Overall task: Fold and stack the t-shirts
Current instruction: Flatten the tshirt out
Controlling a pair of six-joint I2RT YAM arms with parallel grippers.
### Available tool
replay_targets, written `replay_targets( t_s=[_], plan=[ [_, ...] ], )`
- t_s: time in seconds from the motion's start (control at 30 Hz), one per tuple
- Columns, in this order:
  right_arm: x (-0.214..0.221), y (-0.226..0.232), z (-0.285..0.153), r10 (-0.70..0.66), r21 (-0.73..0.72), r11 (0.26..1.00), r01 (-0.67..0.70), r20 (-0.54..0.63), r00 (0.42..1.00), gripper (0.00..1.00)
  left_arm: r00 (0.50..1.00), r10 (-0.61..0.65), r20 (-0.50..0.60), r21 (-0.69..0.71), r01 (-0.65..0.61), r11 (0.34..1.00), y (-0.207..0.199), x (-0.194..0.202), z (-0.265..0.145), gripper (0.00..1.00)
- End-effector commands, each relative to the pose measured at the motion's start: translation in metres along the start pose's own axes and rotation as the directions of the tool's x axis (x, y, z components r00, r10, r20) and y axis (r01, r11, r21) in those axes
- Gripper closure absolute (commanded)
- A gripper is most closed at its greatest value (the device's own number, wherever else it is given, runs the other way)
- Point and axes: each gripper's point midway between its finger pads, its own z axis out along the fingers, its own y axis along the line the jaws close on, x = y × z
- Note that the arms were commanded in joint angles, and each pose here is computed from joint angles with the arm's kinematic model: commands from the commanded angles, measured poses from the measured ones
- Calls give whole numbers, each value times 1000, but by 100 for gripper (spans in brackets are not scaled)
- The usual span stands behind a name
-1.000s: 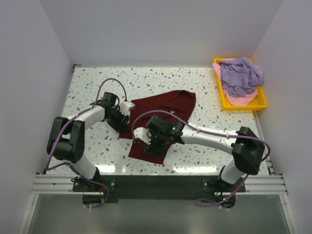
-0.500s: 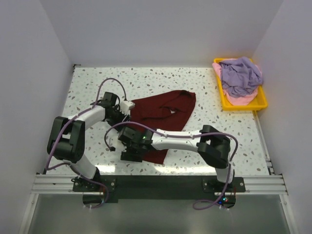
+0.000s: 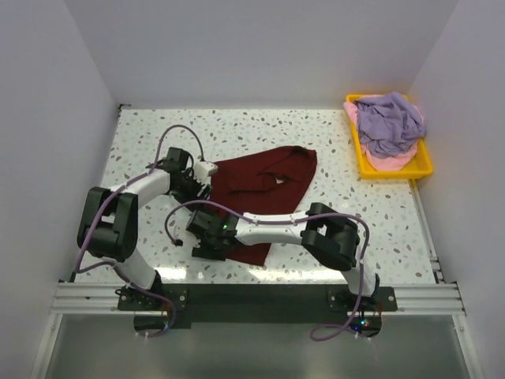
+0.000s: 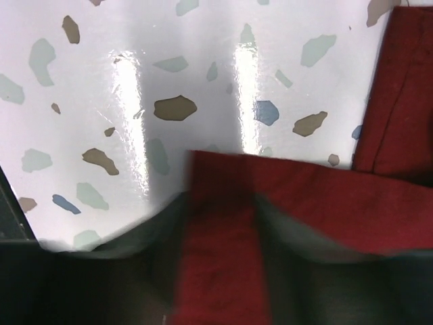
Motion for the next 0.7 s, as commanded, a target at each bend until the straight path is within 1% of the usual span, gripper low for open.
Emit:
replay_targets(
  t_s=[0.0, 0.07, 0.1, 0.13, 0.2, 0.23, 0.27, 0.3, 0.37, 0.43, 0.47, 0.5, 0.53, 0.57, 0.6, 0.63, 0.67],
  plan=[
    [9, -8, 8, 21, 41, 999, -21, -19, 1000, 62, 996, -47, -69, 27, 49, 998, -4, 19, 3, 30],
    [7, -16, 3, 37, 55, 998, -37, -9, 999, 77, 996, -49, -68, 29, 51, 998, -4, 19, 1, 30],
    [5, -22, -1, 53, 65, 996, -53, -2, 999, 92, 997, -50, -67, 31, 53, 998, -5, 18, 0, 30],
    [2, -28, -7, 68, 77, 995, -69, 8, 998, 100, 997, -51, -62, 34, 53, 998, -5, 17, -2, 30],
    [-3, -51, -26, 136, 92, 986, -140, 45, 990, 100, 997, -57, -53, 34, 59, 998, -4, 15, -5, 30],
    [-8, -55, -36, 163, 65, 984, -167, 68, 984, 100, 997, -59, -46, 36, 60, 998, -3, 13, -7, 30],
    [-6, -72, -45, 212, 69, 973, -218, 84, 974, 100, 997, -59, -41, 38, 61, 997, -3, 13, -9, 30],
    [-15, -83, -69, 250, 64, 963, -261, 144, 958, 100, 997, -64, -32, 37, 66, 997, 0, 11, -12, 30],
    [-14, -101, -95, 331, 10, 940, -340, 203, 922, 100, 997, -72, -5, 54, 73, 996, 0, 7, -20, 31],
    [-19, -116, -136, 357, 1, 928, -374, 295, 886, 100, 997, -69, 26, 66, 67, 996, -2, 1, -29, 31],
    [-12, -131, -151, 385, 7, 913, -408, 322, 865, 100, 997, -64, 42, 63, 61, 996, -2, -2, -33, 32],
    [-6, -137, -161, 396, 15, 905, -426, 338, 854, 100, 997, -58, 52, 60, 55, 997, -3, -3, -37, 32],
    [-1, -153, -191, 404, 44, 889, -457, 398, 824, 100, 996, -46, 81, 63, 41, 997, -6, -8, -43, 32],
    [4, -161, -203, 407, 66, 878, -475, 421, 811, 100, 995, -39, 93, 64, 33, 997, -7, -9, -47, 32],
    [14, -166, -213, 413, 89, 865, -495, 435, 800, 100, 995, -37, 98, 67, 30, 997, -10, -9, -48, 32],
    [27, -178, -233, 421, 124, 842, -525, 458, 783, 100, 994, -35, 102, 73, 28, 997, -12, -8, -50, 32],
    [38, -185, -241, 432, 157, 822, -547, 454, 779, 100, 995, -27, 99, 78, 19, 997, -15, -7, -49, 32]
  ],
)
